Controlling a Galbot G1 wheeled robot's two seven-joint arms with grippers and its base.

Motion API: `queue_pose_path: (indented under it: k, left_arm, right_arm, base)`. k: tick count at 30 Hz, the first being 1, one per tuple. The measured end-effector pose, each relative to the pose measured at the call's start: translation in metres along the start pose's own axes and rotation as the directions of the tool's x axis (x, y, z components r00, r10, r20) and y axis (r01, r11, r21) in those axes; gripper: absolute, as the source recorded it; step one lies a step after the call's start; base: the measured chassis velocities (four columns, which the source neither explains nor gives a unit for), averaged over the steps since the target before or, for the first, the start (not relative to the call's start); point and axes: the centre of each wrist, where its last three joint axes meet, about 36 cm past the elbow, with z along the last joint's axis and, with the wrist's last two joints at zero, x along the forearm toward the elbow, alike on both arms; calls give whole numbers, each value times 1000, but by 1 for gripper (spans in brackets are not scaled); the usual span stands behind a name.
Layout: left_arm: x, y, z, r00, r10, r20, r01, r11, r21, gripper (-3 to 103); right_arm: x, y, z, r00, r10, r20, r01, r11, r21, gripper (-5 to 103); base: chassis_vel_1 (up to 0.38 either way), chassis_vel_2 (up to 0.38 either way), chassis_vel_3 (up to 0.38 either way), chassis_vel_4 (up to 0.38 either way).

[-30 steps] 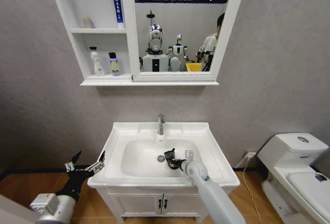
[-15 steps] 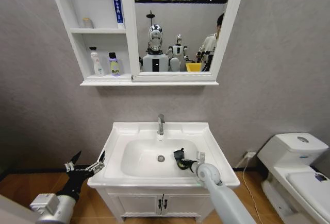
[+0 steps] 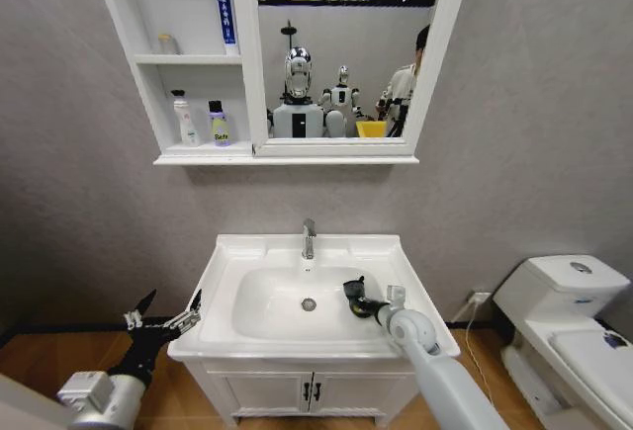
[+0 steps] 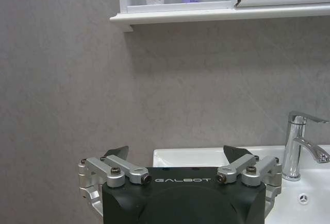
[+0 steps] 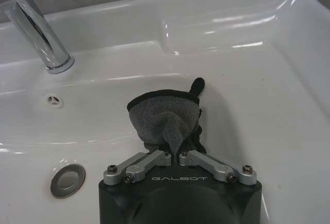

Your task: Move facial cleanser and shampoo from washbasin to cabinet, then wipe washbasin with towel.

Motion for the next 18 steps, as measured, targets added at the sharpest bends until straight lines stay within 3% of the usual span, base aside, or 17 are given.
queue_pose_path:
  k: [1,4,11,13,18]
  left_arm:
    - [0,0,0,1000,0,0,0,1000,0,100]
    - [0,0,0,1000,0,0,0,1000,0,100]
    - [0,0,0,1000,0,0,0,1000,0,100]
    - [0,0,0,1000,0,0,0,1000,0,100]
    - [0,0,0,1000,0,0,0,1000,0,100]
  right_arm:
    - [0,0,0,1000,0,0,0,1000,0,2]
    - [11,-8,-19,994,43,105,-54,993,106,2]
    - [17,-35,-44,967,74,245,-120,977,179,2]
    - [9,-66,-52,947,75,312,-149,964,220,2]
    - [-4,-98,-51,943,63,327,-146,961,234,2]
  base:
    - [0,0,0,0]
    - [0,0,0,0]
    - [0,0,0,0]
    - [0,0,0,0]
    - [0,0,0,0]
